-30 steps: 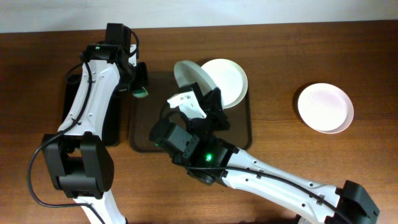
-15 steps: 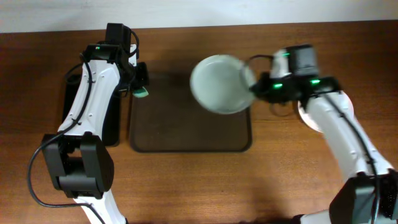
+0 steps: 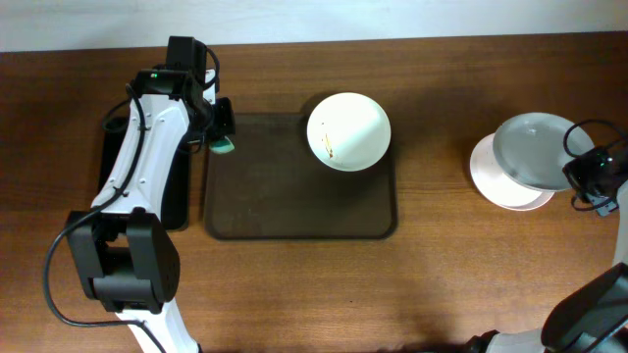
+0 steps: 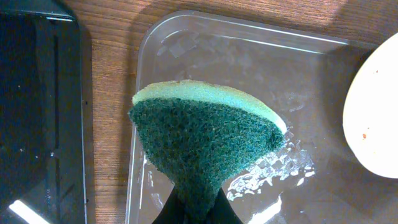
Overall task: Clean dirty plates on tray and stack at the side
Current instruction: 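Lower the pale green plate onto the pink plate and release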
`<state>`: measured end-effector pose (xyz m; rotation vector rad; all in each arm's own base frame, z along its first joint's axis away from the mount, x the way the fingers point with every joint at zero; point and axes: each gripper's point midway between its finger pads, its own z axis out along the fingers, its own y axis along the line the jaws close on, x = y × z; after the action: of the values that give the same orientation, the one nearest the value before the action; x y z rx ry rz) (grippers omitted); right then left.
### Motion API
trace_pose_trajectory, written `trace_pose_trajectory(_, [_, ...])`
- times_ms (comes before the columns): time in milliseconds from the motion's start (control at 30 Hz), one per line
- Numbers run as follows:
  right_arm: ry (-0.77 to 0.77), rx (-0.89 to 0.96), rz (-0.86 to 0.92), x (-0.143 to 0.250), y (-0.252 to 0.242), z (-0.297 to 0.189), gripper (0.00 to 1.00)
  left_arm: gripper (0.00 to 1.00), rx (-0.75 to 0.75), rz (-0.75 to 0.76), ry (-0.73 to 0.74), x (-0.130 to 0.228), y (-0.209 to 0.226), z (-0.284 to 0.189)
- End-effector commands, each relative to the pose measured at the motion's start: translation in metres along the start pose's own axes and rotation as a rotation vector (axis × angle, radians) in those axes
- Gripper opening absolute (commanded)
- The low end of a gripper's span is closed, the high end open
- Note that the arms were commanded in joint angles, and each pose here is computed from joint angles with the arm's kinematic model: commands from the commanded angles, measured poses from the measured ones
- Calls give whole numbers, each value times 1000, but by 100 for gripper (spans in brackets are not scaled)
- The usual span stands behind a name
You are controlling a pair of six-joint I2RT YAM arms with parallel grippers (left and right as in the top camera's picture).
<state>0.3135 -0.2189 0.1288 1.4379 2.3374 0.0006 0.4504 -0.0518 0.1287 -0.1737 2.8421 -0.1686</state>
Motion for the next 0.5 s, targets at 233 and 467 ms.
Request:
trace_pose_trajectory(233, [164,122,-101,36,2,78,29,1,7,17,11,2,0,5])
trace_pose_trajectory(467, [261,-132,-379,61,89,35,66,1,8,17,9,1,0,6])
